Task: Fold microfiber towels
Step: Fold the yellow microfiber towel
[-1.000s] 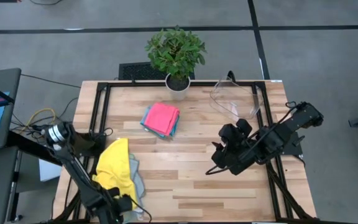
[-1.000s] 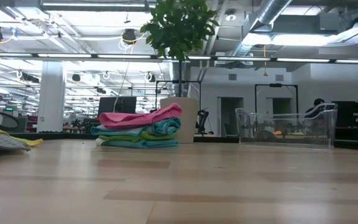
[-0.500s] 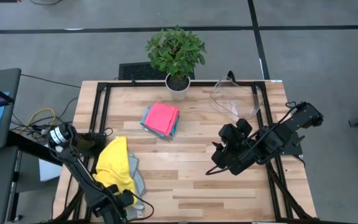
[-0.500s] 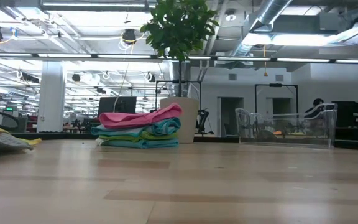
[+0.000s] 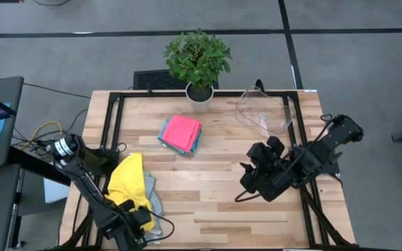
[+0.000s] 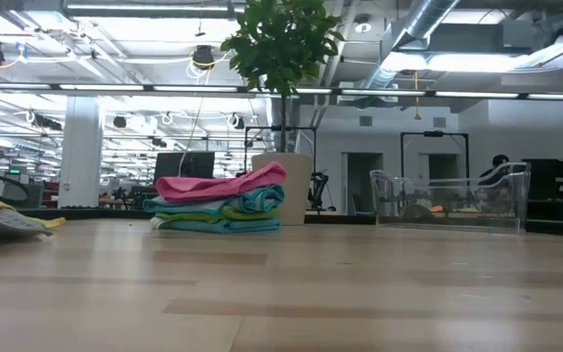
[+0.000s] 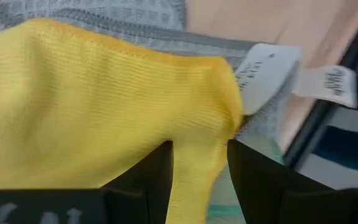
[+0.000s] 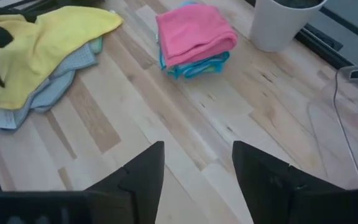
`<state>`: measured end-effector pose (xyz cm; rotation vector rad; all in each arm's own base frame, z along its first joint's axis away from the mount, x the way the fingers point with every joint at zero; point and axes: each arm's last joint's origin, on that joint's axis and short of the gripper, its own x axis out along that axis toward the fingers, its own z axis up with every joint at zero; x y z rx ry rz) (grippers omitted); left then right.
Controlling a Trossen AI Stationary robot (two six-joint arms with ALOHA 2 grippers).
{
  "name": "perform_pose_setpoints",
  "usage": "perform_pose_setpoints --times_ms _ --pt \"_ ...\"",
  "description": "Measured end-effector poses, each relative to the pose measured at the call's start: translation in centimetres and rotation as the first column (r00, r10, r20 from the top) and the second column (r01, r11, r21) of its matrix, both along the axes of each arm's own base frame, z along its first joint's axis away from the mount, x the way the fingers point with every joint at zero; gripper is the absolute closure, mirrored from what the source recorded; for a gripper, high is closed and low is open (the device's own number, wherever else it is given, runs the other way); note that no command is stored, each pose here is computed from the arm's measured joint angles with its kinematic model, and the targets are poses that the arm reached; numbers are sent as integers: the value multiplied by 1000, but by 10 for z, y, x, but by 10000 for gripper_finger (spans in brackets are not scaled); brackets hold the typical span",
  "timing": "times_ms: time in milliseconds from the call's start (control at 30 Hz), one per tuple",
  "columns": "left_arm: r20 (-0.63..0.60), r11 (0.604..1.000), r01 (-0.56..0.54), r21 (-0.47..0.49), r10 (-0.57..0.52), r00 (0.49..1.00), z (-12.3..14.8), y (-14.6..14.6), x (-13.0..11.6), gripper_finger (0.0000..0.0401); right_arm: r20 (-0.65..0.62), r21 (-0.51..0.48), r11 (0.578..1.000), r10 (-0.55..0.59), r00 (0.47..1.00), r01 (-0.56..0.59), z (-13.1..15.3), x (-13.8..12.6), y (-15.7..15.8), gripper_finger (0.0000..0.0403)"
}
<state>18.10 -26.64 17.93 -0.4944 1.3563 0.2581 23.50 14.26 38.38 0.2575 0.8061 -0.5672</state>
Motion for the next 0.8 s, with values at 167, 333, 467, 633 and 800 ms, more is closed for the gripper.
perform_pose_setpoints --times_ms 167,333,467,633,800 --pt "2 1000 28 -12 -28 1000 -2 -2 0 257 -1 -1 1000 4 1000 -4 0 0 1 188" --pt "-31 998 39 -47 -40 999 -1 -7 -4 257 -4 -4 1000 4 1000 -4 0 -1 1 189" --pt "-33 998 18 -53 -20 999 -1 -10 -10 257 -15 -12 1000 4 1000 -4 -1 -2 0 189" --pt "5 1000 -7 -19 8 1000 -1 -8 -8 257 -18 -15 1000 3 1000 -4 -1 -2 0 189" --pt "10 1000 11 1 -11 1000 -6 -8 -5 257 -20 -17 1000 3 1000 -4 -1 -2 0 189"
